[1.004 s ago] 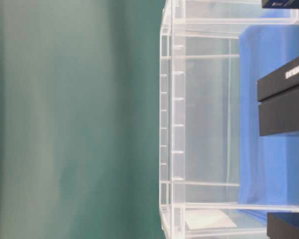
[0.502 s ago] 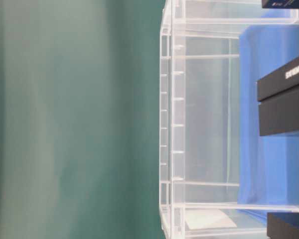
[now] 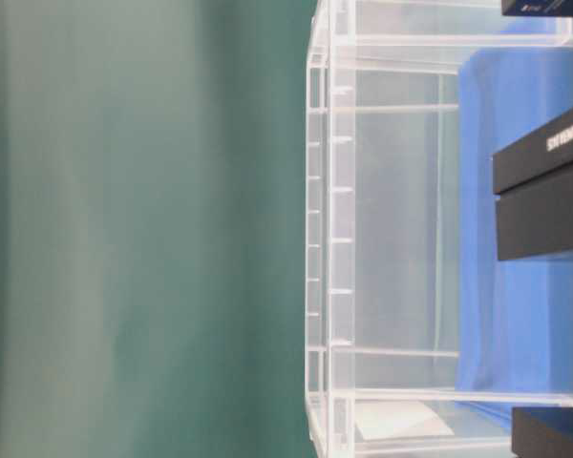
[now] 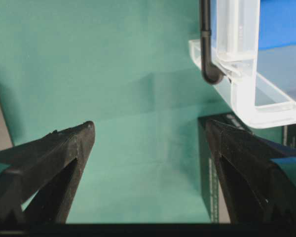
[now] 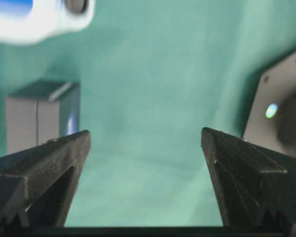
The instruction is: Take out the box from the case.
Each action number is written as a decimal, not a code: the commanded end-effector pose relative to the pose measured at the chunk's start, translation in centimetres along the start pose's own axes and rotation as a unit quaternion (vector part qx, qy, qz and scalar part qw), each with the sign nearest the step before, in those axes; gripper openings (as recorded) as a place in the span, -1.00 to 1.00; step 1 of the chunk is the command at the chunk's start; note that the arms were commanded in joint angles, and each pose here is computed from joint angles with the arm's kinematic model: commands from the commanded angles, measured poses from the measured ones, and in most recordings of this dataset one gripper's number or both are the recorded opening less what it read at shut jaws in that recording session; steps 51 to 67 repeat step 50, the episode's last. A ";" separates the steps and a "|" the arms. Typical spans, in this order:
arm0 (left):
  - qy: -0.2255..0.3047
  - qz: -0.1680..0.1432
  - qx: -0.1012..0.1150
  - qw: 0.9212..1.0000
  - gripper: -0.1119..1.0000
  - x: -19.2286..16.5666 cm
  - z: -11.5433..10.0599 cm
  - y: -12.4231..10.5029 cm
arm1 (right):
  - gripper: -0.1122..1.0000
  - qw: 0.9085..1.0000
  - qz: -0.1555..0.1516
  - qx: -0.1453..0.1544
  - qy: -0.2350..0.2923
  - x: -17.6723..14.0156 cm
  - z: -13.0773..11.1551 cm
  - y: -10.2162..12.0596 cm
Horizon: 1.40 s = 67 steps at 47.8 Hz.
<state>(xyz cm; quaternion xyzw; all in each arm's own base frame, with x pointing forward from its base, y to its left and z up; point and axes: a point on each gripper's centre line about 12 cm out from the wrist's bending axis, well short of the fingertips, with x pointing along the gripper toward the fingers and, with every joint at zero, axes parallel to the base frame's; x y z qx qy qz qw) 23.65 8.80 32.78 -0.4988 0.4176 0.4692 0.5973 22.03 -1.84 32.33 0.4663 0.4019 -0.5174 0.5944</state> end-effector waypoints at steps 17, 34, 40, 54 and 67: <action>-0.005 -0.013 0.000 1.000 0.92 -0.7 0.0 -0.1 | 0.84 1.000 0.007 0.004 -0.027 0.8 6.5 -0.8; -0.005 -0.012 0.000 1.000 0.92 -0.7 0.1 -0.1 | 0.84 1.000 0.006 0.000 -0.030 1.6 7.8 -0.4; -0.005 -0.013 0.001 1.000 0.92 -0.7 0.0 -0.1 | 0.84 1.000 0.007 -0.001 -0.028 1.6 7.8 -0.3; -0.005 -0.013 0.000 1.000 0.92 -0.7 0.0 -0.1 | 0.84 1.000 0.006 0.001 -0.028 1.6 7.8 -0.3; -0.005 -0.013 0.000 1.000 0.92 -0.7 0.0 -0.1 | 0.84 1.000 0.006 0.001 -0.028 1.6 7.8 -0.3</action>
